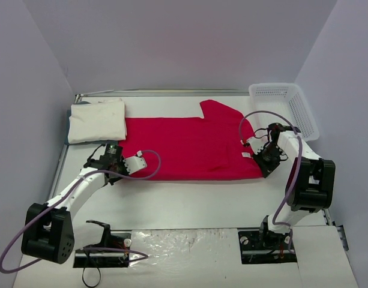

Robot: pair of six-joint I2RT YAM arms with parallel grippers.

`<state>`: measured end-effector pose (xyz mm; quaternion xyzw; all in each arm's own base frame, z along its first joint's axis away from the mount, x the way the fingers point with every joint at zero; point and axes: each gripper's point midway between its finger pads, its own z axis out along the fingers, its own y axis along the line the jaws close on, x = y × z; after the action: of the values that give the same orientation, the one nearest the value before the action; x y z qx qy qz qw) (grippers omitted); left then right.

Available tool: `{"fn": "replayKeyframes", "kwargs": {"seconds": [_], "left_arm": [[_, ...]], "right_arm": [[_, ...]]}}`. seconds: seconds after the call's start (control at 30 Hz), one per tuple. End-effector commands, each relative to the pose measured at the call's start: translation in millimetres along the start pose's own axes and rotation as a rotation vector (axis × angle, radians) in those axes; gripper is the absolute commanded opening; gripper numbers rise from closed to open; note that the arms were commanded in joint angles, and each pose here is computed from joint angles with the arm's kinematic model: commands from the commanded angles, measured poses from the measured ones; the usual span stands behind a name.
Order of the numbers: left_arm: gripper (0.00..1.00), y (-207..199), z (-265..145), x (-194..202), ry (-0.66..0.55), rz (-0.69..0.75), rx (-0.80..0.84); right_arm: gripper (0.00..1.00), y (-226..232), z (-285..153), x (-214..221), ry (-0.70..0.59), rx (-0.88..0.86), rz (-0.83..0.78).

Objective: Fold and stack the t-shirts
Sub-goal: Fold the flattened tshirt in 1/3 of the way

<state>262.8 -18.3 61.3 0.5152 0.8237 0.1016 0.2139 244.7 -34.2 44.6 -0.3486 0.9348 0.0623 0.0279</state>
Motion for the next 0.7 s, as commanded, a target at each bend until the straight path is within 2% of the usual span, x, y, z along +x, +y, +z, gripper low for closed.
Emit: {"fn": "replayKeyframes", "kwargs": {"seconds": [0.0, 0.23, 0.3, 0.33, 0.43, 0.47, 0.67], "left_arm": [[0.02, -6, -9, 12, 0.022, 0.035, 0.004], [0.02, -15, -13, 22, 0.034, 0.058, 0.0], [0.12, -19, -15, 26, 0.042, 0.071, 0.012], [0.17, -19, -17, 26, 0.039, 0.074, 0.01], [0.31, -28, -29, 27, 0.039, 0.091, 0.061], [0.37, -29, -31, 26, 0.031, 0.096, 0.069], [0.53, -18, -54, 11, -0.025, 0.067, 0.034]], "right_arm": [[0.0, 15, -15, 16, 0.025, -0.03, -0.019], [0.0, 26, -14, 28, 0.042, -0.043, -0.033], [0.0, 35, -13, 33, 0.055, -0.075, -0.039], [0.16, 37, -14, 35, 0.057, -0.086, -0.054], [0.34, 43, -17, 38, 0.059, -0.098, -0.065], [0.36, 43, -19, 39, 0.062, -0.098, -0.066], [0.4, 33, -40, 22, 0.011, -0.054, -0.072]]}}
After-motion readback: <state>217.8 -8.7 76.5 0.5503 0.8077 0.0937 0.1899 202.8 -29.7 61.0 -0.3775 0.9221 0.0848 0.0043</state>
